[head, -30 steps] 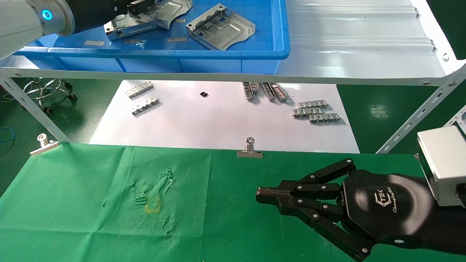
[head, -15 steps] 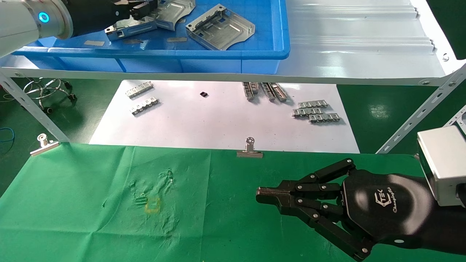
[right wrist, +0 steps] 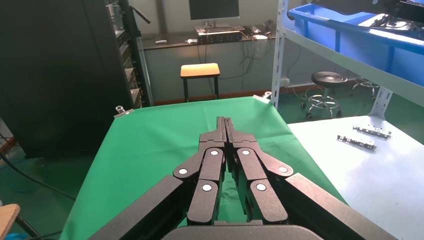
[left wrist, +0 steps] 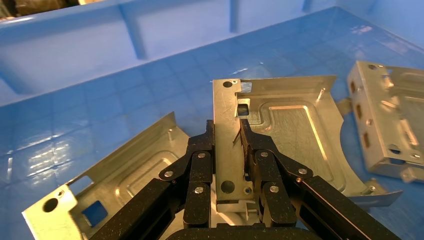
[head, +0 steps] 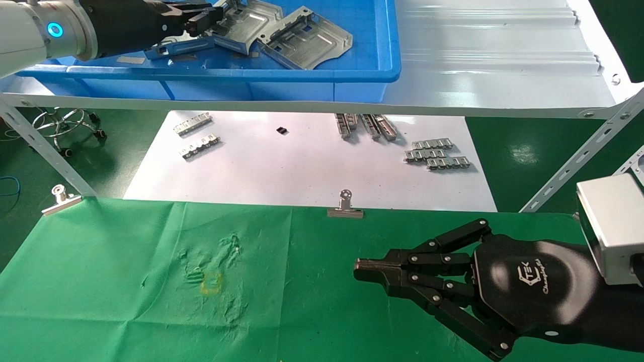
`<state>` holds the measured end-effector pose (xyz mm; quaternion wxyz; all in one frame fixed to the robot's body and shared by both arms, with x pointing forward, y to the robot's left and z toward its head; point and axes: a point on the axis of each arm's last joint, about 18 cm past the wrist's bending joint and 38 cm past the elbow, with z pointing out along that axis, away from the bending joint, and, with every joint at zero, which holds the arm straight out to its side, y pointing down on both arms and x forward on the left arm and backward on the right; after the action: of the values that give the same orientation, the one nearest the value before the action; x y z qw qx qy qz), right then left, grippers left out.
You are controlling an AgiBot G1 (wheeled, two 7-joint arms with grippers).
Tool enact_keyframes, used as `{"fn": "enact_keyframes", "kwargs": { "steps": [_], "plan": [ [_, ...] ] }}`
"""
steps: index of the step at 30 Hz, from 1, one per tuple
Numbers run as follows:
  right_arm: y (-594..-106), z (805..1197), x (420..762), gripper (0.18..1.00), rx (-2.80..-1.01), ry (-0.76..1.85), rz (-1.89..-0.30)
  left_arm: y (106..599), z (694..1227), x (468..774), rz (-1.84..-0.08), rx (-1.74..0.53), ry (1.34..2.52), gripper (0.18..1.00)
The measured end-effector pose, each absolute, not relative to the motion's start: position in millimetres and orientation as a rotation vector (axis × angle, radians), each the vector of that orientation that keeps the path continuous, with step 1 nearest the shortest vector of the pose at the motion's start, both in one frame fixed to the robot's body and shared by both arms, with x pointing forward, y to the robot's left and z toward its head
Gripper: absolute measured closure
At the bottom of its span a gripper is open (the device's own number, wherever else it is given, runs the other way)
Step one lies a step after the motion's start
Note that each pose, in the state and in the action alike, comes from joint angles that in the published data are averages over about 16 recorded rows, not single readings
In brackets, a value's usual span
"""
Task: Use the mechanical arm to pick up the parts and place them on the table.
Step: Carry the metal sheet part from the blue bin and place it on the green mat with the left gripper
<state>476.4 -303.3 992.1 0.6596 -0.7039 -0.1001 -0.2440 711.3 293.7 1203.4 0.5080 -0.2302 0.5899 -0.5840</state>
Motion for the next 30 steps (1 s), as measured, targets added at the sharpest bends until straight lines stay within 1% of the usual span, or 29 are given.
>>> {"fn": "enact_keyframes", "kwargs": {
  "steps": [2,9,16,23,30],
  "plan": [
    [-303.3,992.1,476.4,0.987,-1.593,-0.226,-0.552,293.4,1204.1,709.6,-1.415,-0.546,1.425,0.908],
    [-303.3,992.1,476.4,0.987,-1.593,-0.226,-0.552,294.9,1212.0,700.5,-1.448,-0.495,1.416,0.913],
    [-303.3,992.1,476.4,0.987,-1.593,-0.226,-0.552,301.3,1223.0,682.9,-1.486,-0.391,1.401,0.913],
    [-303.3,992.1,476.4,0.987,-1.593,-0.226,-0.552,313.0,1222.8,654.5,-1.515,-0.223,1.428,0.914],
    [-303.3,992.1,476.4,0.987,-1.593,-0.226,-0.552,329.1,1205.3,617.7,-1.522,-0.006,1.49,0.914]
  ]
}}
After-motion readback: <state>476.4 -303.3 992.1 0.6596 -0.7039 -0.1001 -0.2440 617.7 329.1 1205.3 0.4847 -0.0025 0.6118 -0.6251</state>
